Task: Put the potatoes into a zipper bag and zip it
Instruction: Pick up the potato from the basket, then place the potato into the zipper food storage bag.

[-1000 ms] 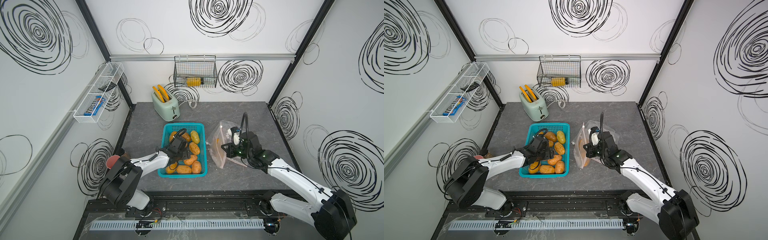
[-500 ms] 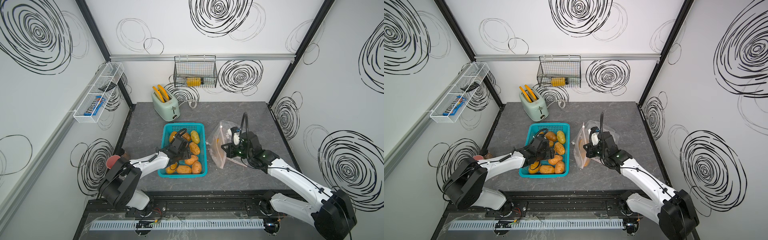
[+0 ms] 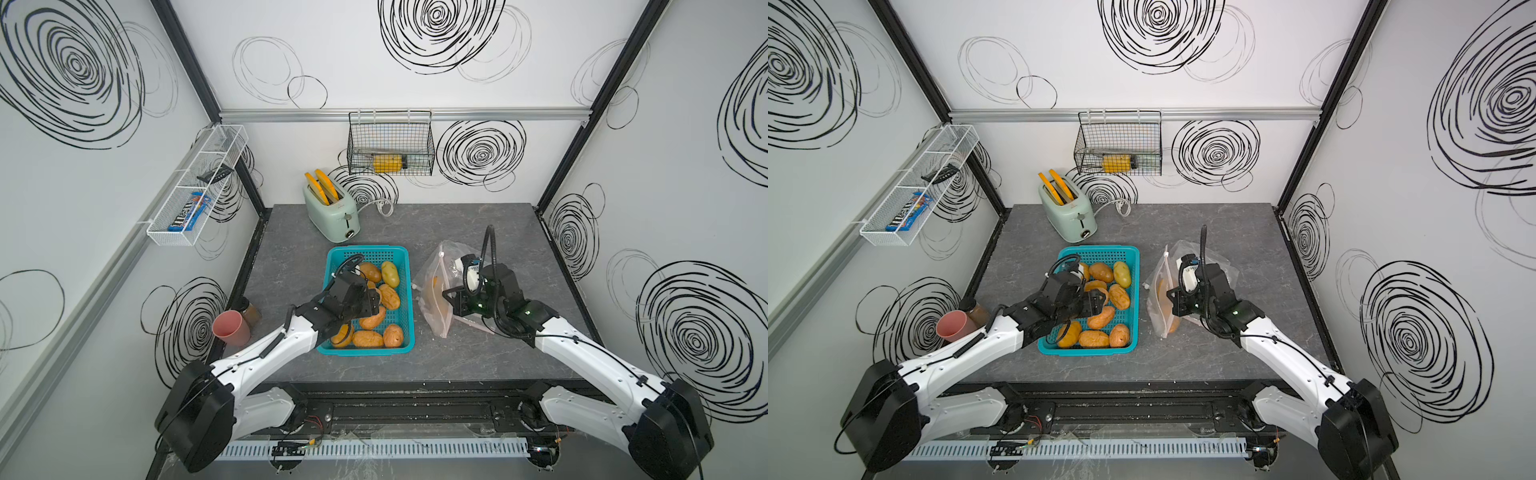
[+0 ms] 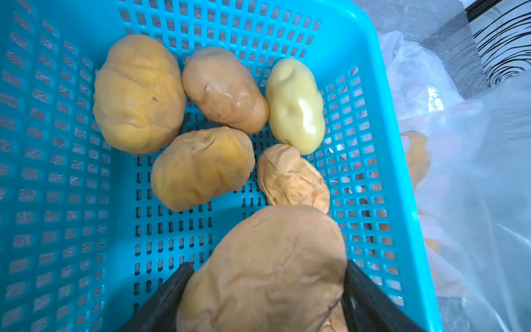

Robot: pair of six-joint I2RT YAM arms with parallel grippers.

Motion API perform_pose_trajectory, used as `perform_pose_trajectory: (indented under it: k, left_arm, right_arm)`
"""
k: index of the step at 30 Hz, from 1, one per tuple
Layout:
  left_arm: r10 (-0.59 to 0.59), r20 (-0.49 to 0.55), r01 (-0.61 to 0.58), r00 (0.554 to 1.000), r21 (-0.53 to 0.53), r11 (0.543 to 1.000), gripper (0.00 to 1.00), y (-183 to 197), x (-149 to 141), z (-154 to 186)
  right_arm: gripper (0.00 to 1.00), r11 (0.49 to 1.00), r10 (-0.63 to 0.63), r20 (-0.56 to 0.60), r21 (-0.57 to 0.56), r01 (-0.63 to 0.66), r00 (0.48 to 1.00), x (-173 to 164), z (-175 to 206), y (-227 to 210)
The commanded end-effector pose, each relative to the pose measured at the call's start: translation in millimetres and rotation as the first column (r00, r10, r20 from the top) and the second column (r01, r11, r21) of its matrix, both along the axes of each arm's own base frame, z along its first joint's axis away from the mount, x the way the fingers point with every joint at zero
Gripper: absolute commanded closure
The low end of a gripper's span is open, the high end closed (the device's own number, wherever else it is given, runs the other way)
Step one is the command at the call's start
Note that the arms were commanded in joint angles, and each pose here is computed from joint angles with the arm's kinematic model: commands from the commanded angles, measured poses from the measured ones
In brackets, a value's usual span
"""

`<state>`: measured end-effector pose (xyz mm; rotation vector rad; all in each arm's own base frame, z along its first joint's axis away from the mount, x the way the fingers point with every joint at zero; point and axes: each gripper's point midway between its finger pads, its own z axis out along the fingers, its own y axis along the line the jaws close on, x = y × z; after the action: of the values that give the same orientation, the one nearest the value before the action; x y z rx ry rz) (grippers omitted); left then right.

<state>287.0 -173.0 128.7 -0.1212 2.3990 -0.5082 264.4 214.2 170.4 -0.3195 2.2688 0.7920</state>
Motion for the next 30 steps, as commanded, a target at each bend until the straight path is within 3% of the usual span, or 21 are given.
perform_pose_trajectory:
  k: [1, 4, 9, 18, 21, 23, 26, 30]
  left_arm:
    - [-0.111, 0.092, 0.122, 0.990, -0.135, 0.983, 0.54, -30, -4, 45]
    - [-0.253, 0.179, 0.291, 0.951, -0.240, 0.926, 0.53, -72, -23, 83]
    - [-0.452, 0.313, 0.541, 0.835, -0.314, 0.780, 0.52, -141, -63, 140]
    - [-0.534, 0.345, 0.636, 0.772, -0.423, 0.645, 0.50, -192, -70, 160]
    - [-0.527, 0.314, 0.613, 0.790, -0.417, 0.670, 0.51, -199, -58, 148]
    - [-0.502, 0.285, 0.578, 0.816, -0.400, 0.712, 0.51, -197, -45, 135]
    - [-0.430, 0.204, 0.476, 0.879, -0.345, 0.809, 0.51, -184, -22, 103]
    - [-0.384, 0.086, 0.391, 0.919, -0.319, 0.864, 0.52, -167, -7, 60]
  right_arm:
    - [1.00, 1.000, 0.005, 0.017, 0.022, -0.006, 1.000, 0, 5, 2]
    - [1.00, 1.000, 0.007, 0.013, 0.023, -0.008, 1.000, 0, 4, 3]
    - [1.00, 1.000, 0.008, 0.012, 0.022, -0.008, 1.000, 0, 5, 3]
    - [1.00, 0.999, 0.018, 0.001, 0.030, -0.018, 1.000, -3, 2, 4]
    - [1.00, 0.999, 0.020, -0.003, 0.032, -0.020, 1.000, -4, 2, 5]
    - [1.00, 0.999, 0.023, -0.001, 0.037, -0.023, 1.000, -4, 4, 6]
    - [1.00, 0.999, 0.028, -0.002, 0.040, -0.028, 1.000, -6, 6, 6]
    - [1.00, 0.998, 0.027, 0.015, 0.050, -0.028, 1.000, -8, 14, 5]
